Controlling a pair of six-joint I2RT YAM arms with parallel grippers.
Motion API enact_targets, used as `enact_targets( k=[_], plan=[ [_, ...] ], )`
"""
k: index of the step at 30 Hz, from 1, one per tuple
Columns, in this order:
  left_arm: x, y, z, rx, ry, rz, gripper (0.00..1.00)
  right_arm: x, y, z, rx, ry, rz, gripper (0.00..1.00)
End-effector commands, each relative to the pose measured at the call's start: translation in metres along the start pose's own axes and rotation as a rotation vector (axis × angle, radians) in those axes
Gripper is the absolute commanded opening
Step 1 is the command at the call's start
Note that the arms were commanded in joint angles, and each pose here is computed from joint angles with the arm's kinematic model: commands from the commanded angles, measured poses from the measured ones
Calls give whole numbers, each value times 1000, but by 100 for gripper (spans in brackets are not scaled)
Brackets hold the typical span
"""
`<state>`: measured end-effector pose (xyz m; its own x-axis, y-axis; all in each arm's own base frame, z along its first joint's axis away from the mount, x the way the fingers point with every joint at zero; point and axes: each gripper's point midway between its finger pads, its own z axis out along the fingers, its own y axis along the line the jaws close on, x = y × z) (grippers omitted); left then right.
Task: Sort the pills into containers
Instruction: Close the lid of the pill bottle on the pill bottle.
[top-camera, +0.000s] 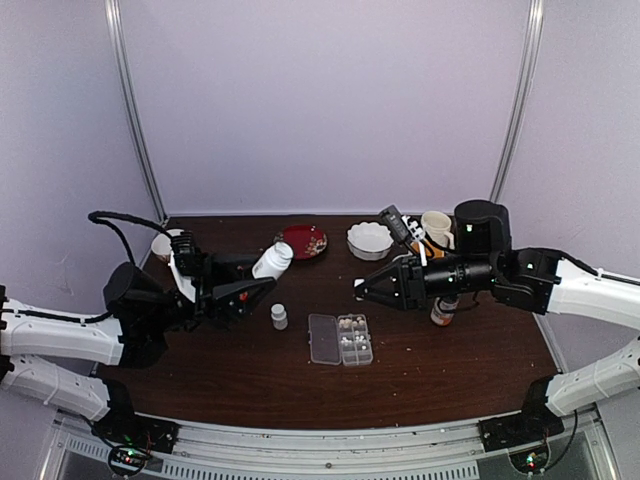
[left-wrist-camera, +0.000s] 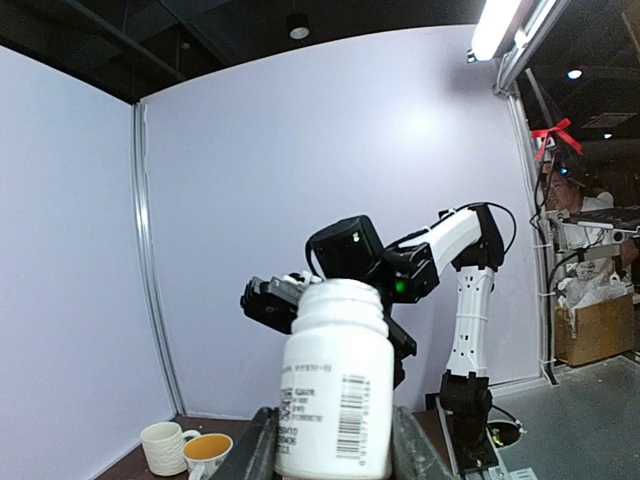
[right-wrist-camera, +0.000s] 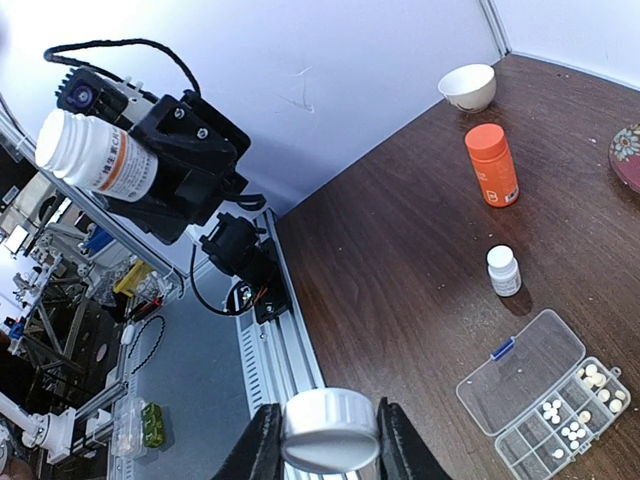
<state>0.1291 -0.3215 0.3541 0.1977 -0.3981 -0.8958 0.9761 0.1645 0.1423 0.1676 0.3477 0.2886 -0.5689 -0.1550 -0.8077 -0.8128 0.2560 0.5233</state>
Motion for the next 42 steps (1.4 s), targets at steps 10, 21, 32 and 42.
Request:
enact_targets(
  k=[10,21,32,42],
  plan=[
    [51,0,20,72,117,-184,0,-23,69,-9,-112,4,-201,0],
    [74,-1,22,76,177,-241,0,-18,46,8,-4,68,-208,0],
    [93,-5,25,91,252,-282,0,-14,29,21,48,81,-191,0],
    [96,-18,29,176,283,-323,0,-6,34,29,-5,127,-204,0]
  ],
)
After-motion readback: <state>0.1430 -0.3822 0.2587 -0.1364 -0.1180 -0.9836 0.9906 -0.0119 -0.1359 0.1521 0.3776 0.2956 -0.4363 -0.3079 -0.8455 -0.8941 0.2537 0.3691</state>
